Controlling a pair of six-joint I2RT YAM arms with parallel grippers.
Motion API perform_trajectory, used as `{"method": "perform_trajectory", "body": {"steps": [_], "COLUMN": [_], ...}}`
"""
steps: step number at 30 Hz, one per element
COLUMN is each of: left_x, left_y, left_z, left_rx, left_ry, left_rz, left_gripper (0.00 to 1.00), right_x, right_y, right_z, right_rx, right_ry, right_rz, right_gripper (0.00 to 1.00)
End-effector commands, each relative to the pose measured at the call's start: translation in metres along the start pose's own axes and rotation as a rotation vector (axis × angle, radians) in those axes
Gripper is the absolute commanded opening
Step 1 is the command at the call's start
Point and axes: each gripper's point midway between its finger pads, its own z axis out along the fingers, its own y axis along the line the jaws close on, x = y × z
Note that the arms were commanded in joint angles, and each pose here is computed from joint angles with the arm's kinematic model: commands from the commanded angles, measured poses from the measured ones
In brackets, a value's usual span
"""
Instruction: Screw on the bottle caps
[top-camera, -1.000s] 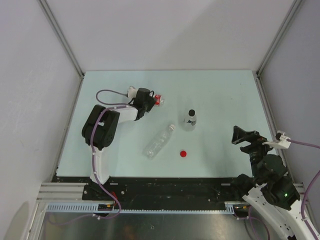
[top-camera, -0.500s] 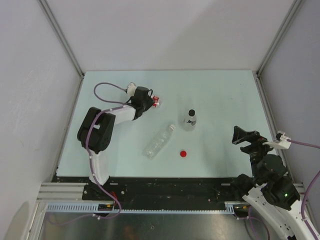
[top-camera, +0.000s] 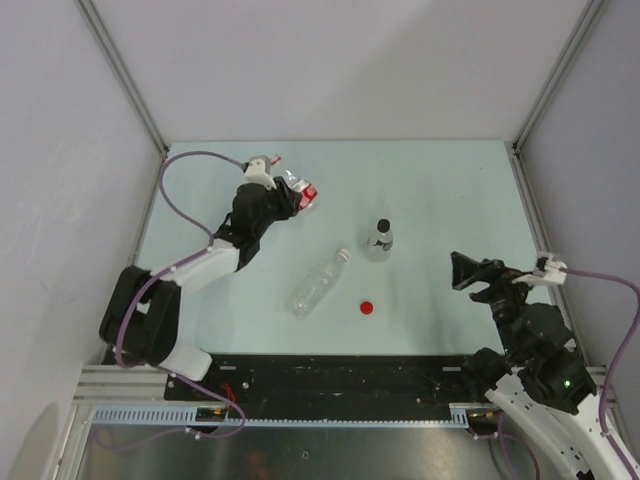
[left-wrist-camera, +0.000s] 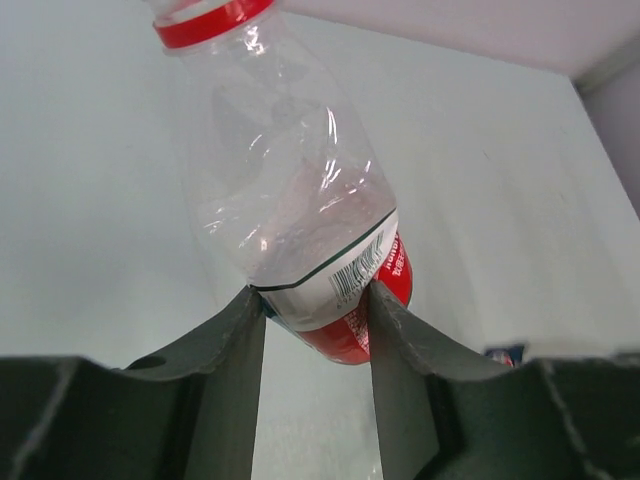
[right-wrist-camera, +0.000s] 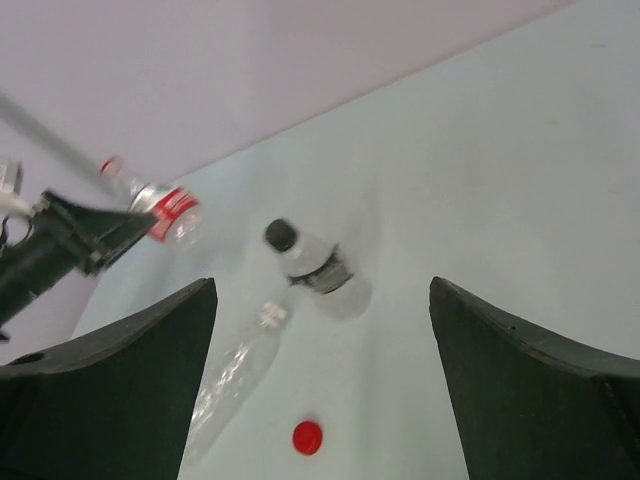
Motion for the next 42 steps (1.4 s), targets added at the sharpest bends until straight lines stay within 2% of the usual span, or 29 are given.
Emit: {"method": "perform_trajectory", "body": {"steps": [1, 5, 12, 18, 27, 32, 34, 39, 40, 42], "left_x": [-0.009, 0.022, 0.059, 0.078, 0.084, 0.084, 0.083, 0.074, 0.070, 0.059], "left_y": [-0.071, -0.119, -0.152, -0.161, -0.168, -0.171, -0.173, -0.175, -0.176, -0.178], "left_z": [-0.052, -0.126, -0.229, -0.262, -0.266, -0.269, -0.269, -0.264, -0.263, -0.260], "left_rx": [0.446, 0.822, 1.186, 1.303, 1.318, 1.334, 1.332, 1.280, 1.263, 1.216], "left_ry": [-0.070, -0.064, -0.103, -0.079, -0.046, -0.040, -0.039, -0.052, -0.060, -0.078], "left_rz": [0.315, 0.517, 0.624, 0.616, 0.587, 0.583, 0.579, 0.543, 0.531, 0.487], "left_gripper": [0.00, 0.00, 0.00, 0.00, 0.00, 0.00, 0.00, 0.00, 0.00, 0.12], "right_x": [0.022, 0.046, 0.032, 0.025, 0.037, 0.051, 0.055, 0.062, 0.062, 0.058], "right_y": [0.083, 0.141, 0.203, 0.238, 0.255, 0.254, 0.255, 0.253, 0.251, 0.246], "right_z": [0.000, -0.011, -0.020, -0.029, -0.014, -0.003, -0.002, -0.004, -0.005, -0.003], "right_rx": [-0.406, -0.710, -0.989, -1.089, -1.035, -0.994, -0.993, -0.990, -0.980, -0.948], "right_ry": [0.156, 0.323, 0.317, 0.316, 0.301, 0.336, 0.349, 0.385, 0.389, 0.385], "right_rz": [-0.116, -0.217, -0.223, -0.160, -0.168, -0.176, -0.171, -0.167, -0.166, -0.158], "right_gripper": [0.91, 0.90, 0.89, 0.88, 0.89, 0.84, 0.72, 0.24, 0.12, 0.03]}}
